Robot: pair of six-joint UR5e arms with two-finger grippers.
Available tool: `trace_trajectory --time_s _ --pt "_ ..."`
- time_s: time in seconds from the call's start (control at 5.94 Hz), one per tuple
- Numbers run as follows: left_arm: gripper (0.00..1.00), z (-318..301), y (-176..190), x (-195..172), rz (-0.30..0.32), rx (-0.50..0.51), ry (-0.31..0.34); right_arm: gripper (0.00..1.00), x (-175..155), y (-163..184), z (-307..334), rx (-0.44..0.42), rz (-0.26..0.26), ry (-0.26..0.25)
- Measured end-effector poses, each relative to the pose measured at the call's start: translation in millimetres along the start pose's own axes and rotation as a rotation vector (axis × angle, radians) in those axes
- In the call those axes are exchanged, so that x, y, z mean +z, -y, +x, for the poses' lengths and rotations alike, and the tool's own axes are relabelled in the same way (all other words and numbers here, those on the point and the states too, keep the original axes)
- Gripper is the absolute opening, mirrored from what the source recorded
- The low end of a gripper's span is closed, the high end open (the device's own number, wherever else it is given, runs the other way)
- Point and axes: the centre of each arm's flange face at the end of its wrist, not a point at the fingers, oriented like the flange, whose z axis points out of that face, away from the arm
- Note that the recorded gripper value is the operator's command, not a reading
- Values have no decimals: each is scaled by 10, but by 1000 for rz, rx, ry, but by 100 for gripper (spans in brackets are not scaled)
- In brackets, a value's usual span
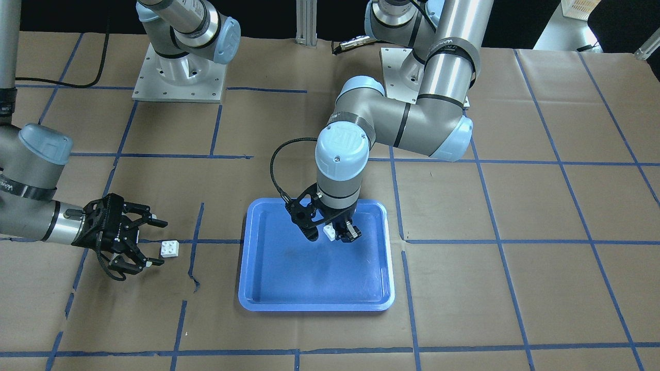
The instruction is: Assemble white blocks and place on blue tray
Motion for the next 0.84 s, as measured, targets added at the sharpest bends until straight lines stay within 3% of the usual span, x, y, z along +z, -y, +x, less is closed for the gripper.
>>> trace_trajectory --time_s 0.17,0.51,0.84 --pt "3 39 56 36 23 193 26 73 -2 9 12 -2 9 -9" --pt "6 -10 162 207 66 461 81 72 -3 9 21 -5 12 -14" --pt "7 2 195 363 80 562 66 68 -8 5 33 -8 9 -18"
